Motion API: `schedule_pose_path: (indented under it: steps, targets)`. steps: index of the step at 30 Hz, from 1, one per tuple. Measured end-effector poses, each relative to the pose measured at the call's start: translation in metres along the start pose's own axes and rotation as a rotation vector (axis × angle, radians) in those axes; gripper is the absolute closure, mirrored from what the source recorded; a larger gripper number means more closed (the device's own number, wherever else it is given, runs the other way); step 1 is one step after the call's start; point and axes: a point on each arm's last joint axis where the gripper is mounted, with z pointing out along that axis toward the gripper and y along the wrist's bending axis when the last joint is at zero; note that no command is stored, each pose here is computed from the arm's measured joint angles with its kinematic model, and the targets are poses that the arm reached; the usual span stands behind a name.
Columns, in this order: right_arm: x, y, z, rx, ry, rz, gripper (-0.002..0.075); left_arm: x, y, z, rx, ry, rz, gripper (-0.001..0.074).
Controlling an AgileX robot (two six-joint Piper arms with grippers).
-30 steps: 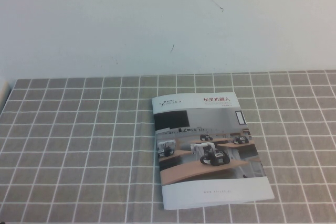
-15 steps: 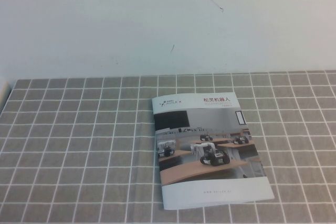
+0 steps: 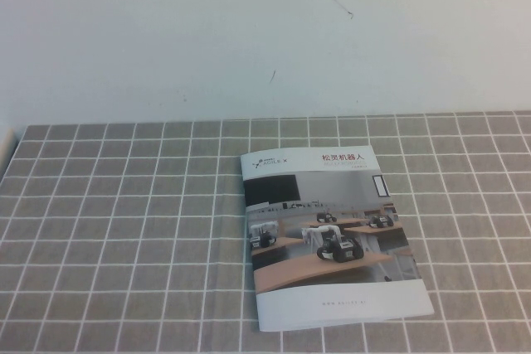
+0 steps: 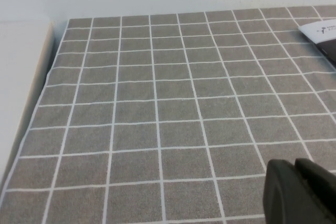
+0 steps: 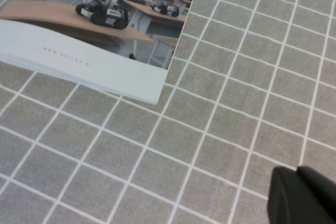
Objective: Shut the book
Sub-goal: 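Close the open booklet and leave it lying on the table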
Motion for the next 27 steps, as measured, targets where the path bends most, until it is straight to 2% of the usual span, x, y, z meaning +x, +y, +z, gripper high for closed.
schedule_pose_path:
  steps: [12,27]
  targets:
    - [0.0,0.0,0.0,0.0,0.0,0.0,0.0729,0.0,-0.0001,0.0,0.001,0.0,-0.085,0.0737]
    - [0.0,0.0001,0.0,-0.001,0.0,0.001,0.0729,0.0,-0.0001,0.0,0.001,0.0,-0.094,0.0737]
